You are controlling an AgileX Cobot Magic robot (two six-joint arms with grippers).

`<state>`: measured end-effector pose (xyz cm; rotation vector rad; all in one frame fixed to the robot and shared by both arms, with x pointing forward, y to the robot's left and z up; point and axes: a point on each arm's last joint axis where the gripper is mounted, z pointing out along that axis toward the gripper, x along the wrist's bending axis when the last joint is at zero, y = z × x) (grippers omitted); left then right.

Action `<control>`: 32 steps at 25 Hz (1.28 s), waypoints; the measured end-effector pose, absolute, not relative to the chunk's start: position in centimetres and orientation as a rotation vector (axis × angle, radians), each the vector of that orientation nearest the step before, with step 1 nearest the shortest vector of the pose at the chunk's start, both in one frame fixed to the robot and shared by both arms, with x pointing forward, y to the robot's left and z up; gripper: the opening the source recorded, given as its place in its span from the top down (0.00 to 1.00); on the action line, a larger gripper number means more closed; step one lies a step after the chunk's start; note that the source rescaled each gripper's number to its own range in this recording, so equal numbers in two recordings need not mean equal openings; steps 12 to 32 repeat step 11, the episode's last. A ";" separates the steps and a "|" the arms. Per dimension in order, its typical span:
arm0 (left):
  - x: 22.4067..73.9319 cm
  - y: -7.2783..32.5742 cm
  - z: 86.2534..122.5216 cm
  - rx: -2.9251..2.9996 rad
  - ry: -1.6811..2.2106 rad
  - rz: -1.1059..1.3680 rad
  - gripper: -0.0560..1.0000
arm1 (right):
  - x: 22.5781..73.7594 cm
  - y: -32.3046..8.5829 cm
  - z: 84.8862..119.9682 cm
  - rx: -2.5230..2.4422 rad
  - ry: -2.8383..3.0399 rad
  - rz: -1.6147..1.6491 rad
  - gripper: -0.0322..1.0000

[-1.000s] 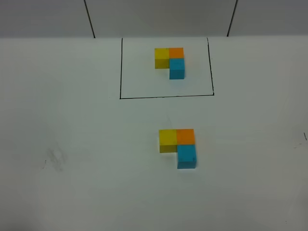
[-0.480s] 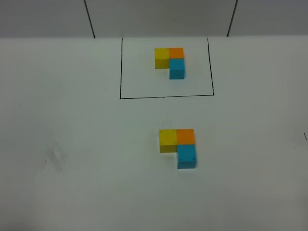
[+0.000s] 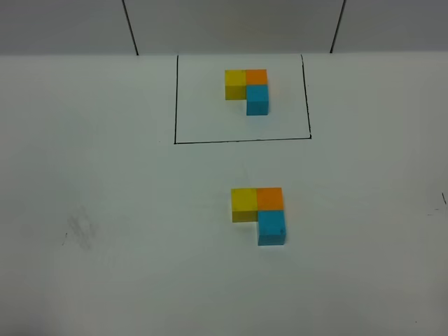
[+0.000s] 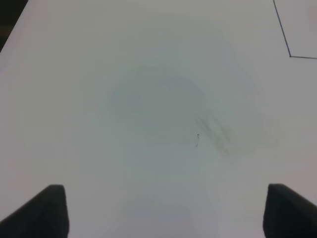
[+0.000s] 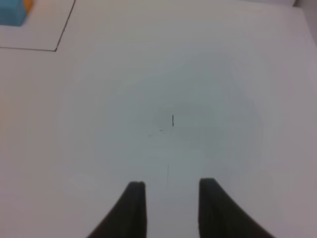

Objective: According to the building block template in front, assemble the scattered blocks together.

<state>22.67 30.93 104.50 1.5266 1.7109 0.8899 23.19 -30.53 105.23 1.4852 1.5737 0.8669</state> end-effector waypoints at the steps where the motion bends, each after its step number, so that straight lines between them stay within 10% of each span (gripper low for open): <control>1: 22.7 30.9 104.5 1.527 1.711 0.890 0.30 | 23.2 -30.5 105.2 1.485 1.574 0.867 0.97; 32: 22.7 30.9 104.5 1.527 1.711 0.890 0.30 | 23.2 -30.5 105.2 1.485 1.574 0.867 0.97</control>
